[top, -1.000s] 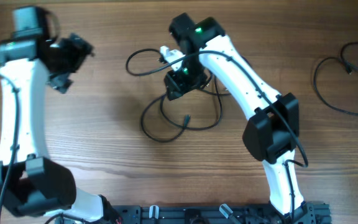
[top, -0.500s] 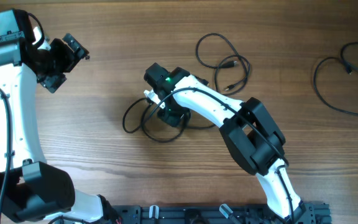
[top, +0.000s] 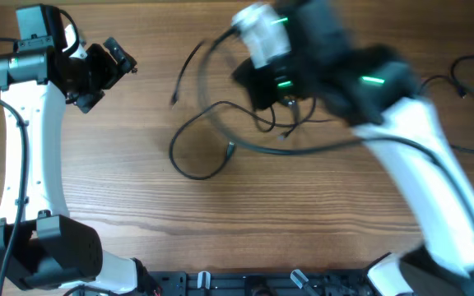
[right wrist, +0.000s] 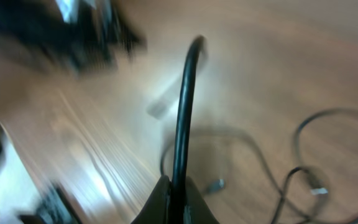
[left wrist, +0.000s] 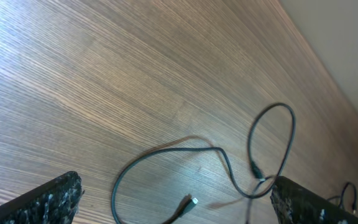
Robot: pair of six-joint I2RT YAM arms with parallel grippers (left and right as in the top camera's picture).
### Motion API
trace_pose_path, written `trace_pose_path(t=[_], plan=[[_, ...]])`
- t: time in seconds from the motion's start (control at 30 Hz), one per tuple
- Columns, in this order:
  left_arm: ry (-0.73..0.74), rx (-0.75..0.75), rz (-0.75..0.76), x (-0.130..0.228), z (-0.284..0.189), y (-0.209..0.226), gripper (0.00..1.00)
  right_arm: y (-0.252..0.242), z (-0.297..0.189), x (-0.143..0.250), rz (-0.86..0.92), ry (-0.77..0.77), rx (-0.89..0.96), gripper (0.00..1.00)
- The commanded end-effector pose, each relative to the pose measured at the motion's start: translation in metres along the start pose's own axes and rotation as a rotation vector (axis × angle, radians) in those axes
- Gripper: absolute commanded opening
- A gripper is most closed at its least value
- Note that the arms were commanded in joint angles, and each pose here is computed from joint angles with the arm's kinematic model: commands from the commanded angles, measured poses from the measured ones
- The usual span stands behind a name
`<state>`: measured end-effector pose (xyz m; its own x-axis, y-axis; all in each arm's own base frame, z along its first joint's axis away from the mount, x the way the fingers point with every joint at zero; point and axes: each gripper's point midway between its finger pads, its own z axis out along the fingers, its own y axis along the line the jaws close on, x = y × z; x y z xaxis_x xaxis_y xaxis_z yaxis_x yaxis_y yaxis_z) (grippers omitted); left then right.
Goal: Untangle cables
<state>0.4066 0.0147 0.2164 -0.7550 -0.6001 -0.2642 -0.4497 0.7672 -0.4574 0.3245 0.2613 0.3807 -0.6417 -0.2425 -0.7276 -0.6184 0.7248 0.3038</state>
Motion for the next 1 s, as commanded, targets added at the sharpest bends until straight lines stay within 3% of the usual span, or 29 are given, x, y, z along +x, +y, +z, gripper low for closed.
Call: trace_pose_path(t=[0.0, 0.17, 0.33, 0.43, 0.6, 0.7, 0.83, 0.97], plan=[[0.001, 0.040, 0.057, 0.005, -0.002, -0.018, 1.00, -0.008, -0.094, -0.034, 0.236, -0.235, -0.061, 0.04], [0.007, 0.081, 0.136, 0.019, 0.006, -0.048, 1.00, -0.044, -0.205, -0.082, 0.224, -0.627, 0.064, 0.04], [0.035, 0.107, 0.220, 0.043, 0.013, -0.077, 1.00, -0.157, -0.257, -0.092, 0.295, -0.781, 0.424, 0.04], [0.037, 0.092, 0.265, 0.055, 0.016, -0.087, 1.00, -0.248, -0.271, -0.061, 0.423, -0.726, 0.644, 0.04], [0.068, 0.092, 0.301, 0.070, 0.025, -0.097, 1.00, -0.366, -0.309, 0.019, 0.722, -0.671, 0.860, 0.04], [0.096, 0.080, 0.298, 0.076, 0.034, -0.097, 1.00, -0.401, -0.349, 0.062, 0.867, -0.704, 0.997, 0.04], [0.147, 0.052, 0.302, 0.087, 0.049, -0.094, 1.00, -0.427, -0.370, 0.135, 1.095, -0.606, 1.218, 0.04], [0.204, 0.032, 0.329, 0.104, 0.069, -0.097, 1.00, -0.446, -0.325, 0.228, 1.385, -0.282, 1.277, 0.04]])
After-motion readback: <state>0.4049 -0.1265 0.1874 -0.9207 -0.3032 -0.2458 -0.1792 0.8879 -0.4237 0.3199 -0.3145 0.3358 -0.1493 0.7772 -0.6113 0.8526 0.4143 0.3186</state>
